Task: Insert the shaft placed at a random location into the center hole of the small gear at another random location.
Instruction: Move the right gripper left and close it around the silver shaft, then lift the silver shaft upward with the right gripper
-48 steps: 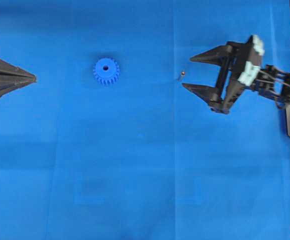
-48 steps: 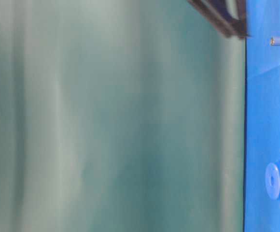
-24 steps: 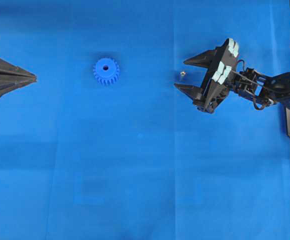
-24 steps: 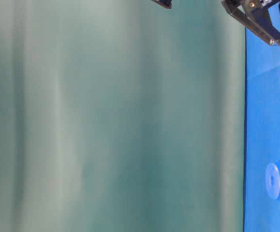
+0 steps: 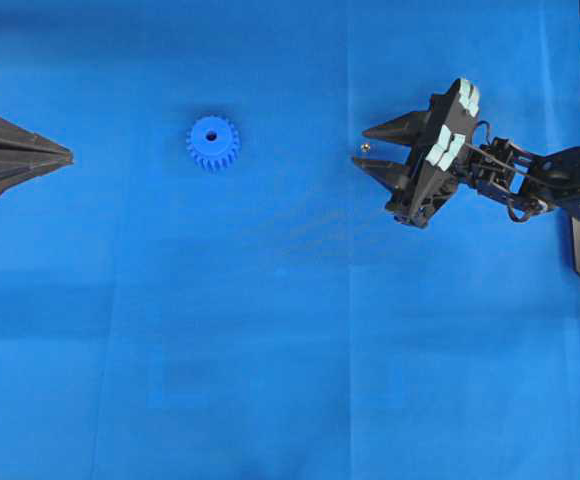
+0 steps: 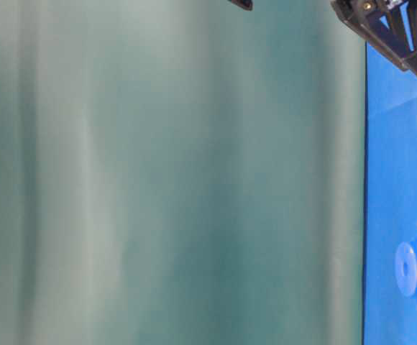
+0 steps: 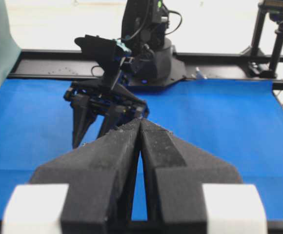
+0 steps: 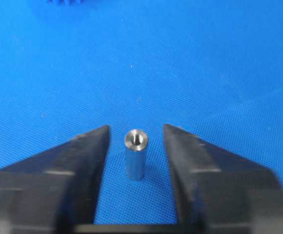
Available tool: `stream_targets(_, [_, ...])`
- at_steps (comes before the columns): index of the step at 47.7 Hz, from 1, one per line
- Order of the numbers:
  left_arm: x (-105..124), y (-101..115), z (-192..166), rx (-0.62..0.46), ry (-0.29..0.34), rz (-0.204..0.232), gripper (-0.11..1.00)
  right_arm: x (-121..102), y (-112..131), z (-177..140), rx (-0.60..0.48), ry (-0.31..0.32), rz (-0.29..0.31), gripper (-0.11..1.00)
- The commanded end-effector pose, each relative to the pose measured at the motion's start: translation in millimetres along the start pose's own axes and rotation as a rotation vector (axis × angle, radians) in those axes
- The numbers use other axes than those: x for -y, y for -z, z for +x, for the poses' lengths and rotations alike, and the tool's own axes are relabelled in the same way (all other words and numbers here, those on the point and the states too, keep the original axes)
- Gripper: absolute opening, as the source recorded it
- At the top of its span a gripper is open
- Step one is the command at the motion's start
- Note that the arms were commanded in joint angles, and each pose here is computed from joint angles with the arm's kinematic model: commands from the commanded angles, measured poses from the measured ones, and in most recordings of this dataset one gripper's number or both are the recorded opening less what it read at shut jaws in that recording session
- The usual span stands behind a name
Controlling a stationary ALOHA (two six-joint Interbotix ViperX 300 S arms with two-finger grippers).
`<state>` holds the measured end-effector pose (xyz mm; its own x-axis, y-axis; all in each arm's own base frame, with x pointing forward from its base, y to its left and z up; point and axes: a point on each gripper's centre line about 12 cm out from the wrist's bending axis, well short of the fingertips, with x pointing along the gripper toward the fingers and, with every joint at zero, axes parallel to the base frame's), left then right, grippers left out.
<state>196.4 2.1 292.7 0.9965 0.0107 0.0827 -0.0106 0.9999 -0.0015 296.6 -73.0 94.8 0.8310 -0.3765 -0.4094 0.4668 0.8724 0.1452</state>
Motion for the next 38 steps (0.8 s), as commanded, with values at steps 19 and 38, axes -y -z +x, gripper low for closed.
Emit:
stream_targets(19, [0,-7,1,0.021,-0.002,0.002,0.0,-5,-11,-2,0.037,-0.016,0.008,0.04])
stream_targets(38, [0,-7,1,0.021,-0.002,0.002,0.0,-20,-67,-36,0.108,-0.101,0.015,0.04])
